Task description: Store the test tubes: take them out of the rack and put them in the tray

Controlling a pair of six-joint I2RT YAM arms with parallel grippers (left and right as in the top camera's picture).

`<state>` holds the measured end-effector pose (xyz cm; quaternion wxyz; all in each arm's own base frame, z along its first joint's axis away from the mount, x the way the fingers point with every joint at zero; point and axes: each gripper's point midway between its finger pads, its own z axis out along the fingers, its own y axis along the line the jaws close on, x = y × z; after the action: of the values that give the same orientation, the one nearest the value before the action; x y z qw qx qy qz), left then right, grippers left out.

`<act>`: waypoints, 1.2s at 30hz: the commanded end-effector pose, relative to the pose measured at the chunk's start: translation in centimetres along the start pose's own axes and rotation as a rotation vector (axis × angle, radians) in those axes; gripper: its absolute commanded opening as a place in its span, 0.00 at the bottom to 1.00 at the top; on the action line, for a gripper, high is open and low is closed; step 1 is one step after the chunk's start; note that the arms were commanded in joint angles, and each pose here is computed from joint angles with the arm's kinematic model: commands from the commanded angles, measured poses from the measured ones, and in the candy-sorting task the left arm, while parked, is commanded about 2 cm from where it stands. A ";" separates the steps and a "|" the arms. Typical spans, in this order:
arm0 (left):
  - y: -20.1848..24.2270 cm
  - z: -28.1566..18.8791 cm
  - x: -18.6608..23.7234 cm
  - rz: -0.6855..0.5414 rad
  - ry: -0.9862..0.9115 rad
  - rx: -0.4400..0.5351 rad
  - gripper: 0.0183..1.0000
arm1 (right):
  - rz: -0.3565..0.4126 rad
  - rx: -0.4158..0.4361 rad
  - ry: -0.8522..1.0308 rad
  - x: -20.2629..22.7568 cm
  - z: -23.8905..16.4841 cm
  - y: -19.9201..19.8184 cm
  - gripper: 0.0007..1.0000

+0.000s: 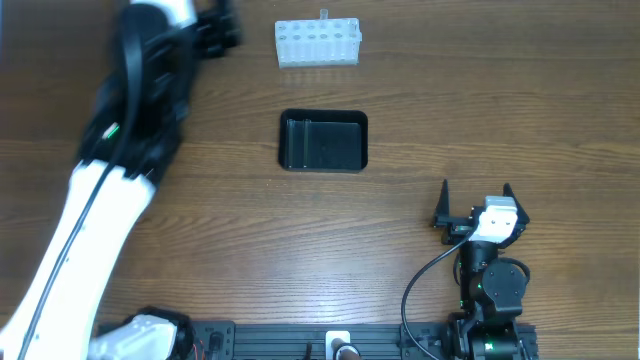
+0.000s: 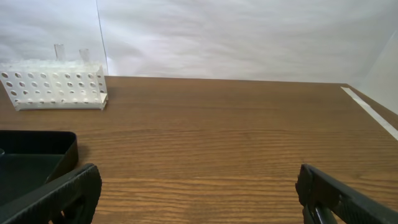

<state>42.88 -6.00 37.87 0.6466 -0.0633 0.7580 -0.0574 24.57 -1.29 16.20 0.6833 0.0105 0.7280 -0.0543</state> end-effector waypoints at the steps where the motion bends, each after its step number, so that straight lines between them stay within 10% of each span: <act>1: 3.2 -3.0 3.7 0.171 -0.013 0.024 0.89 | -0.001 0.001 0.003 0.3 0.0 -0.1 0.99; 15: 9.2 -13.7 14.3 0.127 -0.232 -0.028 0.96 | -0.001 0.001 0.003 0.3 0.0 -0.1 0.99; 36: 8.0 -14.8 22.3 0.088 -0.129 0.115 1.00 | -0.001 0.001 0.003 0.3 0.0 -0.1 0.99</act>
<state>24.72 -1.41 17.45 0.7021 -0.0009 0.7101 -0.0530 24.57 -1.30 16.20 0.6833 0.0109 0.7280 -0.0542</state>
